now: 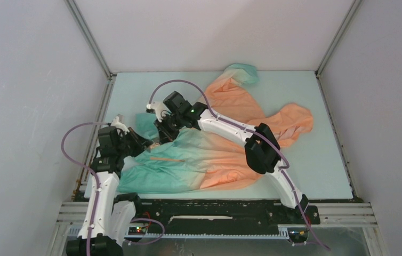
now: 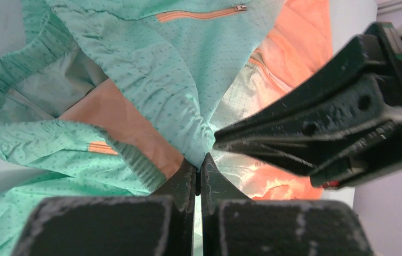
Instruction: Zip up the jacket
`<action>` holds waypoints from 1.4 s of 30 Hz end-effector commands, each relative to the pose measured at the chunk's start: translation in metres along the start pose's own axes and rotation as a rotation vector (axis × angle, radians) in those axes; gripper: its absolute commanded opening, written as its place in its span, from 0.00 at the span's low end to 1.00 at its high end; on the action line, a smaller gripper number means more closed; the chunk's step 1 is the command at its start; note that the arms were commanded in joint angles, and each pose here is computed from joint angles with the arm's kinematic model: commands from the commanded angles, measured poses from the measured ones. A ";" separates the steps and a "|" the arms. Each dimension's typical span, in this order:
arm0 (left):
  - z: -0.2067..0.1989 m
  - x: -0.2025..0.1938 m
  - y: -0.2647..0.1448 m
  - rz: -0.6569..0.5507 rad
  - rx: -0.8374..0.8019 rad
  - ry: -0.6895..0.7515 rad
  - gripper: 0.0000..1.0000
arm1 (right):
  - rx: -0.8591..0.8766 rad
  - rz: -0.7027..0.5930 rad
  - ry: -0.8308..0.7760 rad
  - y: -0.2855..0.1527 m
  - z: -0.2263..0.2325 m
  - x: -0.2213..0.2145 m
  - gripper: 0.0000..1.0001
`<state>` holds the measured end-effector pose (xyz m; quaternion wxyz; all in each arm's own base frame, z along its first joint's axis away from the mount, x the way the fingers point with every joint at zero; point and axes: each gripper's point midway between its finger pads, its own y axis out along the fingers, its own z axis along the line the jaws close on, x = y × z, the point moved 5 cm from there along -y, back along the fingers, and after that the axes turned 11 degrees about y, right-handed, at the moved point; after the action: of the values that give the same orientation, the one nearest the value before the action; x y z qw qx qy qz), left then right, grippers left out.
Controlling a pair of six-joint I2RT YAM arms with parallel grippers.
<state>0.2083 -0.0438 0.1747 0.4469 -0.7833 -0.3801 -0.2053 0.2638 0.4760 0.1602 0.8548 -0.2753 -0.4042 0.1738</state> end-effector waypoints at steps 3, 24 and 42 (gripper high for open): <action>-0.017 0.027 -0.019 -0.085 -0.037 0.112 0.00 | -0.223 0.084 -0.015 -0.015 -0.052 -0.018 0.00; 0.069 0.112 -0.008 -0.281 0.708 0.028 0.00 | -0.813 0.346 0.123 -0.214 -0.189 -0.145 0.00; 0.102 0.109 0.020 -0.201 0.731 -0.095 0.00 | -1.258 0.242 0.640 -0.352 -0.259 -0.223 0.07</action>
<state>0.2725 0.0711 0.1544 0.6678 -0.5670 -0.4811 -0.0320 0.3514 -0.0067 0.0835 0.6085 -0.7855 -0.1095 -0.0289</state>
